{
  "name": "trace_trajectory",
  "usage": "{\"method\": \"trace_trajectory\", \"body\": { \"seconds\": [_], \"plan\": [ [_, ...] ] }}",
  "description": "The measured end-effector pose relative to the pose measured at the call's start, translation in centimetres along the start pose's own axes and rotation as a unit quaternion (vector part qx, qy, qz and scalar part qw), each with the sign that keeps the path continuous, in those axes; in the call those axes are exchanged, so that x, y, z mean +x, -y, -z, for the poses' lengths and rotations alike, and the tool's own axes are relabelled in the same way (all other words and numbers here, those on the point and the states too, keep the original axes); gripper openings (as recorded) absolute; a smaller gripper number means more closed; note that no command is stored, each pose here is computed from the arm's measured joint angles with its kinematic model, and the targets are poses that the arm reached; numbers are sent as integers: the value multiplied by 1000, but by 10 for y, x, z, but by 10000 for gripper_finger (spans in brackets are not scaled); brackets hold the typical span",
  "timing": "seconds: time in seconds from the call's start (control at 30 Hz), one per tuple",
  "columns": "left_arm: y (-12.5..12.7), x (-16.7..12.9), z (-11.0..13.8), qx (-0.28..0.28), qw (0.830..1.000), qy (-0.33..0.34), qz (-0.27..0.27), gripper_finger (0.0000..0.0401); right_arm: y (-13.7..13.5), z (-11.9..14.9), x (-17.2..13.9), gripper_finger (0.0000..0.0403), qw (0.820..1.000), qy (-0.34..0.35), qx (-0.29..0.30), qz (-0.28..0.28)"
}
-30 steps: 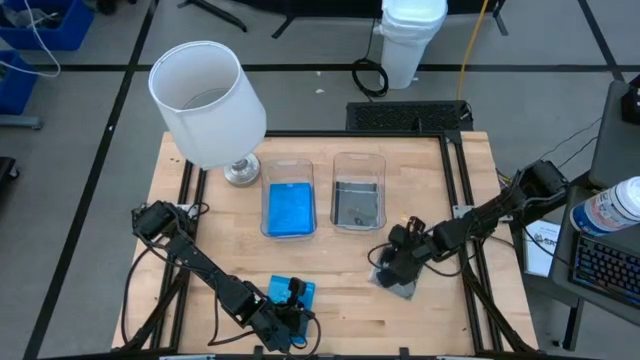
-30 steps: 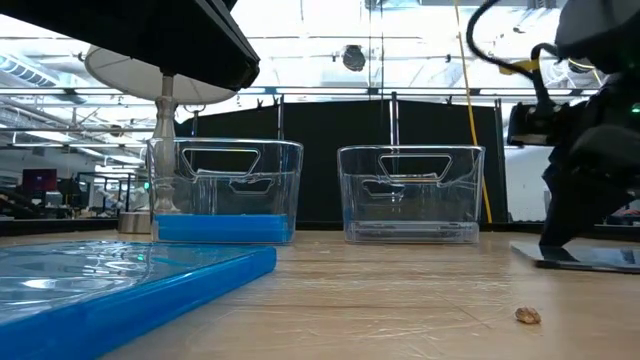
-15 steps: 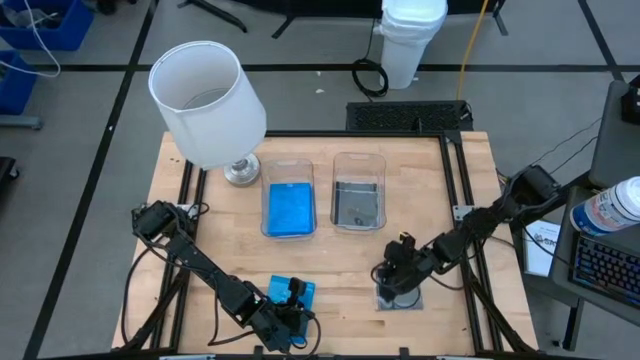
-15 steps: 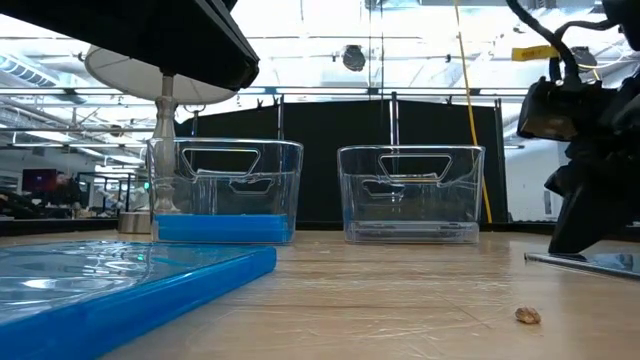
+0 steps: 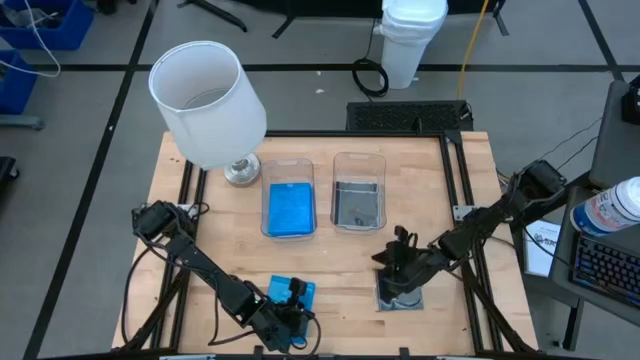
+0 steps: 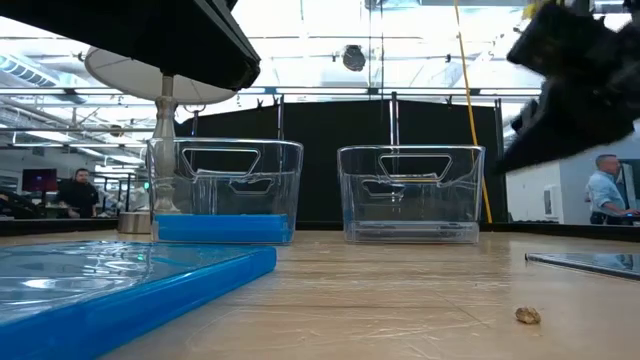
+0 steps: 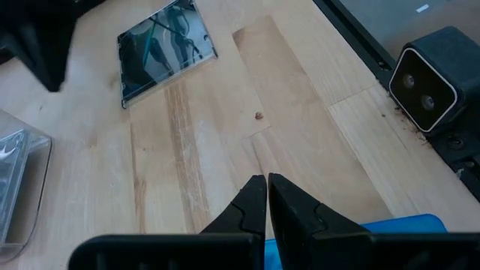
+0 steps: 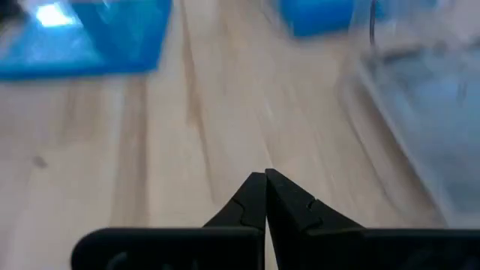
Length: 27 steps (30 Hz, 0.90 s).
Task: Pick & place jewel cases by type
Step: Put the black CD case into the right transparent bin
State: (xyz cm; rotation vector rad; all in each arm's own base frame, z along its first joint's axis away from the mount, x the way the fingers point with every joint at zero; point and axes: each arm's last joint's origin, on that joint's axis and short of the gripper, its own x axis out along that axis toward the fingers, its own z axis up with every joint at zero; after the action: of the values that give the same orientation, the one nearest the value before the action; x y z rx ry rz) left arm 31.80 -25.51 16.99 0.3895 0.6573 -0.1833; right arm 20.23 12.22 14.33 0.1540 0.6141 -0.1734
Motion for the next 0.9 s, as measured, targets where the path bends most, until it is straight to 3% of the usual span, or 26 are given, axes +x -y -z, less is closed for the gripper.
{"method": "trace_trajectory", "body": {
  "seconds": [0.33, 0.6, 0.77, 0.9],
  "plan": [
    [-18, 8, 1, -56, 998, -10, -39, 26, -10, 4, -10, 0, 1000, 2, 7, -27],
    [-34, 15, -13, -69, 998, -8, 1, 26, -13, 5, -50, 0, 999, -12, 29, -32],
    [-42, 38, -24, -15, 998, -59, 2, 26, -10, -9, -85, 0, 999, -3, 39, -15],
    [-45, 64, -41, 67, 995, -73, 2, 26, -8, -12, -95, 0, 998, -39, 38, -12]
  ]
}}
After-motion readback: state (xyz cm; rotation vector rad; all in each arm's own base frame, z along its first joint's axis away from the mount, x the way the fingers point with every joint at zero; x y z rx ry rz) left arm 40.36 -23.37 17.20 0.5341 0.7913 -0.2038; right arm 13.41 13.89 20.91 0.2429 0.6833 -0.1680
